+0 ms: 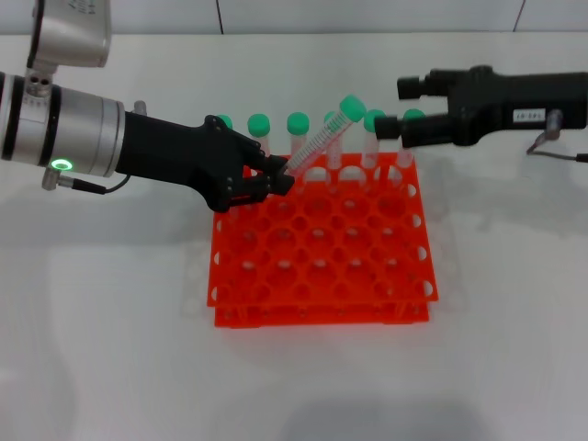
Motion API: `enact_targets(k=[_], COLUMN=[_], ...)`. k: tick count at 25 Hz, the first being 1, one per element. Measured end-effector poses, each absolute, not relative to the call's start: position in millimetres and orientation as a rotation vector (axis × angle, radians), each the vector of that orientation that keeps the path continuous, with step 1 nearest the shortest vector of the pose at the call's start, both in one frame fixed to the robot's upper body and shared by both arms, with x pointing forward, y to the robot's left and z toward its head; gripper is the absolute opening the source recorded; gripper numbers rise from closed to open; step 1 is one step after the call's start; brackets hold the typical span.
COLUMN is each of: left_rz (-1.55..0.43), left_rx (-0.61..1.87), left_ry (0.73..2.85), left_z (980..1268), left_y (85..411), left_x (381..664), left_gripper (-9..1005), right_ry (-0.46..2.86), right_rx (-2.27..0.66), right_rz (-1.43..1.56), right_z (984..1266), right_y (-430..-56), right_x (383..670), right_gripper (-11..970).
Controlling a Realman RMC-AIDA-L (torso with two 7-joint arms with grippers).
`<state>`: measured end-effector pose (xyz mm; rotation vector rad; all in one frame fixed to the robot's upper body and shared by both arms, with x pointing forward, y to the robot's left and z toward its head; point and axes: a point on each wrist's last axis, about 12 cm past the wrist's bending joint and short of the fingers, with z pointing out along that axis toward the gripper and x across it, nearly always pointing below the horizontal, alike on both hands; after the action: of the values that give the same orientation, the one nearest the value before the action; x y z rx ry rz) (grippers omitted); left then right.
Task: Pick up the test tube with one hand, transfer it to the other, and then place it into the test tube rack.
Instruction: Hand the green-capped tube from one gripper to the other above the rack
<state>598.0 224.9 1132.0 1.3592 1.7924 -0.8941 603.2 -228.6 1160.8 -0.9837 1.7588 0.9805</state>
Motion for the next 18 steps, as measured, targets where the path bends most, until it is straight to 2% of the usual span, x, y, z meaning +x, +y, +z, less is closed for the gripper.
enact_targets(k=[5, 18], left_rz=[-0.893, -0.889], left_rx=[1.356, 1.348], left_ry=[1.792, 1.772], left_z=[1132, 1135], left_y=[225, 223], left_x=[598, 600], left_gripper=[190, 190], right_ry=[1.725, 1.673], right_rx=[-0.899, -0.779], right_rz=[1.059, 1.227], right_z=[1164, 1150], right_y=[-231, -216], right_x=[601, 596], right_gripper=[854, 854])
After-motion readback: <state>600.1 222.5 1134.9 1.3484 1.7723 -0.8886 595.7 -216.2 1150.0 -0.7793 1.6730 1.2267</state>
